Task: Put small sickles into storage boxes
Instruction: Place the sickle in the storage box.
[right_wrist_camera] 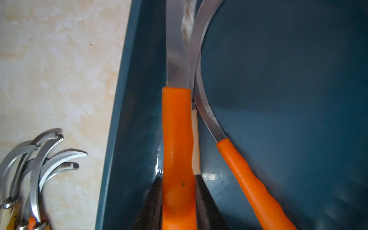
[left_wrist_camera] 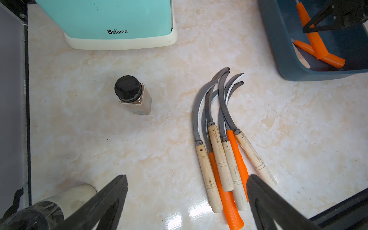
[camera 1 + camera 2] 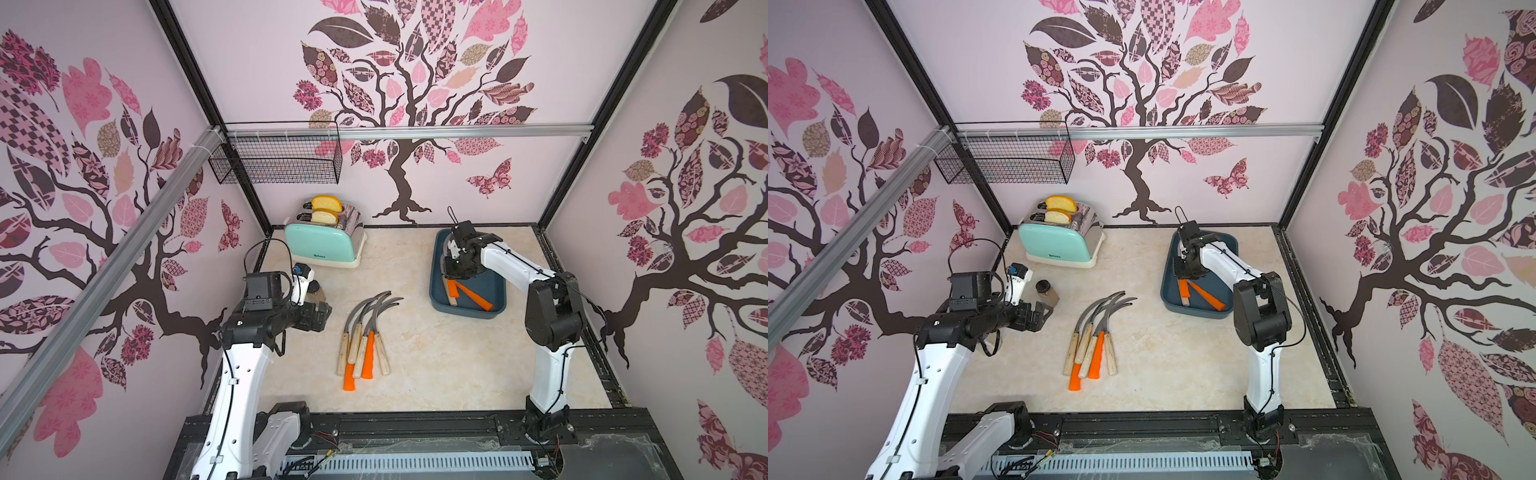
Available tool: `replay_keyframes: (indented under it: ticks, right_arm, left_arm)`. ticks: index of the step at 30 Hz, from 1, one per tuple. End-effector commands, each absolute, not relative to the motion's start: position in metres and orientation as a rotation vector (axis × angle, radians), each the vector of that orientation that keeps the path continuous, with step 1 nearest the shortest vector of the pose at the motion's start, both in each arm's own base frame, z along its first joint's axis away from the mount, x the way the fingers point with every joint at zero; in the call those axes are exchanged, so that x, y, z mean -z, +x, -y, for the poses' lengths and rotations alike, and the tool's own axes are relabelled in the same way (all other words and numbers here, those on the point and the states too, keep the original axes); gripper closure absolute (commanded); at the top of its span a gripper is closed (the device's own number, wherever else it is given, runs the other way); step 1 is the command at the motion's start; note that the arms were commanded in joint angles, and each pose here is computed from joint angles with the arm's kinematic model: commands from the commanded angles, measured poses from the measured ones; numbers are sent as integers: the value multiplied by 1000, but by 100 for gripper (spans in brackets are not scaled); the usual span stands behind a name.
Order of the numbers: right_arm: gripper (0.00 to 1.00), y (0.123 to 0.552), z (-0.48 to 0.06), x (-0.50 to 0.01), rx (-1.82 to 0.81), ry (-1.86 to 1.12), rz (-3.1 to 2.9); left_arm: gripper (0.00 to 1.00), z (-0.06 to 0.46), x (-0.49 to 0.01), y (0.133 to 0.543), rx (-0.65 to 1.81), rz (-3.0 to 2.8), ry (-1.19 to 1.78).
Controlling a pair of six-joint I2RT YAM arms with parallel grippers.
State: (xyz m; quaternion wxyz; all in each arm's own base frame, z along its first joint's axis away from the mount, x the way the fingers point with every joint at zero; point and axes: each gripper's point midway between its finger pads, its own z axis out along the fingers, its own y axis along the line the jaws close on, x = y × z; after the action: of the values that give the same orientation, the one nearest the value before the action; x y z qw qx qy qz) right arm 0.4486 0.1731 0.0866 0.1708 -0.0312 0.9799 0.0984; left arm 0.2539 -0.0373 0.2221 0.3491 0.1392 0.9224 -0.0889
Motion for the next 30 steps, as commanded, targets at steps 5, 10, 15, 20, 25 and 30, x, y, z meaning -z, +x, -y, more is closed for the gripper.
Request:
replay_keyframes:
  ticks: [5, 10, 15, 20, 25, 30]
  right_arm:
    - [80, 448, -172, -85, -264, -120, -2800]
    - [80, 445, -172, -72, -255, -132, -2838]
    - [79, 444, -169, -59, -223, -142, -2869]
    - [79, 444, -168, -50, -210, -143, -2887]
    - [78, 444, -168, -52, -208, -142, -2885]
    - [76, 445, -167, -57, -208, -140, -2872]
  left_arm:
    - [2, 40, -218, 249, 244, -2396, 373]
    - [2, 41, -217, 249, 255, -2395, 370]
    - [2, 41, -214, 247, 248, -2402, 375]
    - [2, 41, -212, 247, 249, -2405, 376]
    - [2, 40, -213, 247, 244, -2399, 379]
    - [2, 40, -215, 249, 244, -2392, 379]
